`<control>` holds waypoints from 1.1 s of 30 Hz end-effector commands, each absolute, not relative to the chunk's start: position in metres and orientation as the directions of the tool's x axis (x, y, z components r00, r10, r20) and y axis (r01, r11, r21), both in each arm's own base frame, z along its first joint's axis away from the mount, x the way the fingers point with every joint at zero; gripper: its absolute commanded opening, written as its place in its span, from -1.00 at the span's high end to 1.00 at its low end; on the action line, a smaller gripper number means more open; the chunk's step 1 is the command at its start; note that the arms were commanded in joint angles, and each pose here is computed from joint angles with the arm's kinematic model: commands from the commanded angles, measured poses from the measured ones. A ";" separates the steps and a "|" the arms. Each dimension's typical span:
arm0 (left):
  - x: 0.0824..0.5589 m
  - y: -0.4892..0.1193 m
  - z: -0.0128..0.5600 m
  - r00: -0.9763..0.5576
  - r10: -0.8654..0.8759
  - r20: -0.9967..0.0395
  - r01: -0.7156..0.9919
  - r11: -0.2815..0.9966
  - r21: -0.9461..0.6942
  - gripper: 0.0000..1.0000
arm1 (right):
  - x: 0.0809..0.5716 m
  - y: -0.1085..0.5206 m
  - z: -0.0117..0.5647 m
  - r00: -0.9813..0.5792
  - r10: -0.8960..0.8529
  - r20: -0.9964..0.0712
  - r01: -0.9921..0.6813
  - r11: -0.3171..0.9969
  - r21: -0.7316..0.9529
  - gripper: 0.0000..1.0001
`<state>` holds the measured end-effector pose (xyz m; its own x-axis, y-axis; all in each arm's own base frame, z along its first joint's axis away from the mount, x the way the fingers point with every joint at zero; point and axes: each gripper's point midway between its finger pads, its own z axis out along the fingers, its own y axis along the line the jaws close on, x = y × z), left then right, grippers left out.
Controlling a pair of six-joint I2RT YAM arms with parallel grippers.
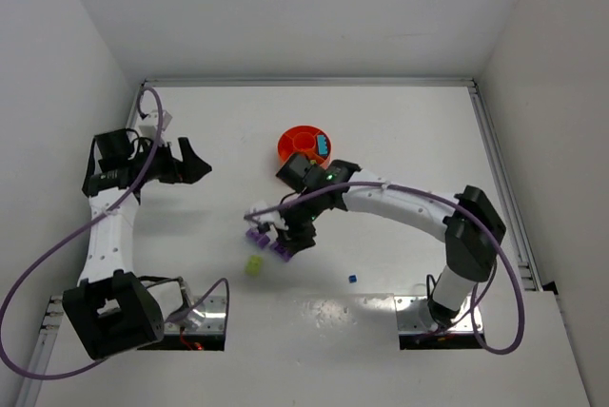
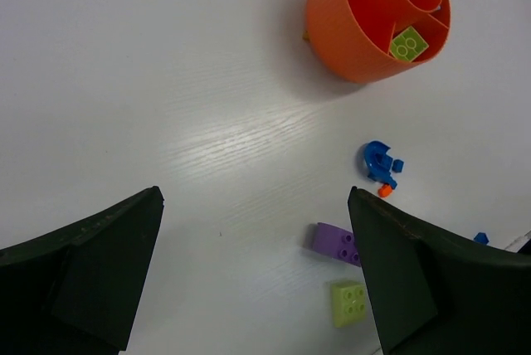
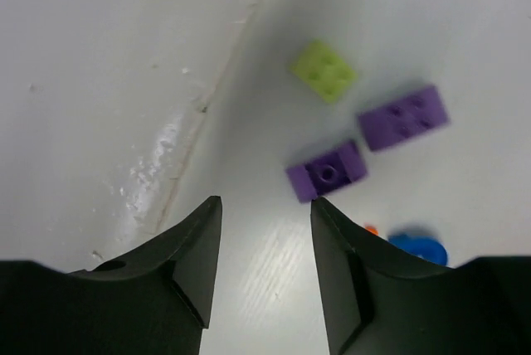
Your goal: Sort the legos into containers by color
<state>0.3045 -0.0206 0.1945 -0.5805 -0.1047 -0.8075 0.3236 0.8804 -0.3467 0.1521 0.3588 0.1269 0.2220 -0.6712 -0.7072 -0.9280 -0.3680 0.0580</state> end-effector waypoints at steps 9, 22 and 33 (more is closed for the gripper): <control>0.311 0.010 0.204 -0.597 -0.303 -0.743 0.319 0.760 -0.566 -1.00 | 0.121 0.396 0.102 0.683 -0.348 -0.642 -0.629 -0.726 -0.276 -0.06; 0.313 0.019 0.194 -0.608 -0.292 -0.738 0.276 0.794 -0.542 -1.00 | 0.119 0.448 0.064 0.760 -0.273 -0.590 -0.508 -0.815 -0.278 -0.37; 0.313 0.020 0.193 -0.609 -0.292 -0.738 0.269 0.799 -0.538 -1.00 | 0.125 0.453 0.020 0.768 -0.317 -0.556 -0.504 -0.836 -0.218 -0.34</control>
<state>0.3073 0.0150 0.1785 -0.6442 -0.3143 -0.6973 0.2349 0.7863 -0.5714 0.1247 0.4342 0.0188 0.7474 -0.3724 -0.5502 -0.5385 -0.8246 -0.1734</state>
